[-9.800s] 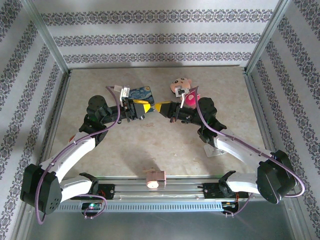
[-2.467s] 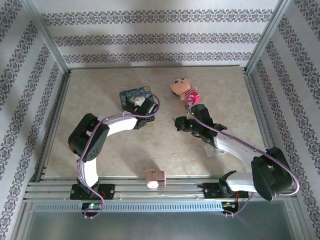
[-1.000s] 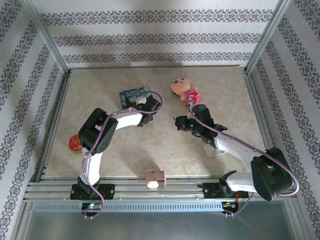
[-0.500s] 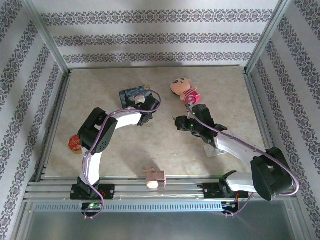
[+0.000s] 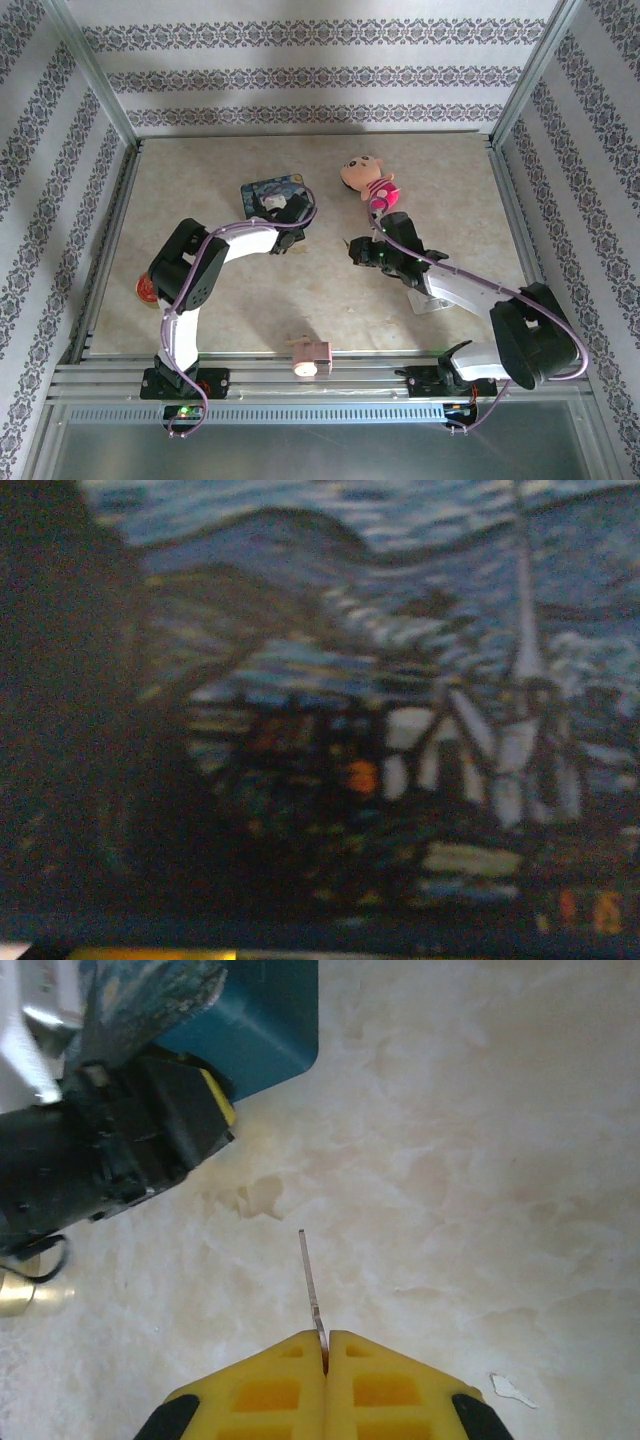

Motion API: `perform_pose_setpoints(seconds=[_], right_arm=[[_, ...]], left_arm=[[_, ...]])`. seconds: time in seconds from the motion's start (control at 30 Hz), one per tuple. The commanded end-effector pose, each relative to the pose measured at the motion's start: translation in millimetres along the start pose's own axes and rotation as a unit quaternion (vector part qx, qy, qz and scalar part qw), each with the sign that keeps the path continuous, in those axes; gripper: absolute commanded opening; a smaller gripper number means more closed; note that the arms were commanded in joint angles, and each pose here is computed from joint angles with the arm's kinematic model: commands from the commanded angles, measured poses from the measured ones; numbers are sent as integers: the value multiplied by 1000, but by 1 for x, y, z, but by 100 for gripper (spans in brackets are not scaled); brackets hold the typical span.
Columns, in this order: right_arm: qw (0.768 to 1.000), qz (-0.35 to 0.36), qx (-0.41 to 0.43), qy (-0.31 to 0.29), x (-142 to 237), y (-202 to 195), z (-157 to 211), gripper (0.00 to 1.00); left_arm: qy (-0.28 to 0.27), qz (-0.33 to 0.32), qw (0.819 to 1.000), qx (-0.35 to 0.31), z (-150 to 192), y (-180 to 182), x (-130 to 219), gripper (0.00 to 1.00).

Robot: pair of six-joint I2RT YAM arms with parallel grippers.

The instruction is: Unlock a padlock with a key

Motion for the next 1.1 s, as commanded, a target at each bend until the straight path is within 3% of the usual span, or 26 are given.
perform_pose_setpoints(seconds=[0.0, 0.2, 0.5, 1.07], right_arm=[[999, -32, 11, 15, -10, 5, 8, 0], [997, -54, 28, 49, -31, 11, 24, 0], [993, -84, 28, 74, -54, 10, 39, 0], [997, -66, 31, 14, -75, -2, 36, 0]], left_arm=[[20, 36, 997, 66, 7, -4, 20, 7], [50, 96, 986, 128, 18, -15, 32, 8], [95, 144, 973, 155, 34, -40, 26, 8], [114, 155, 969, 156, 43, -39, 21, 10]])
Point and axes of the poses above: each hand's point on the last joint's axis, 136 mm out from that joint toward the fingers, its own x axis back along the fingers, its own y axis along the line the jaws close on, z = x × y, the point moved 7 cm from there along x, back along the fingers
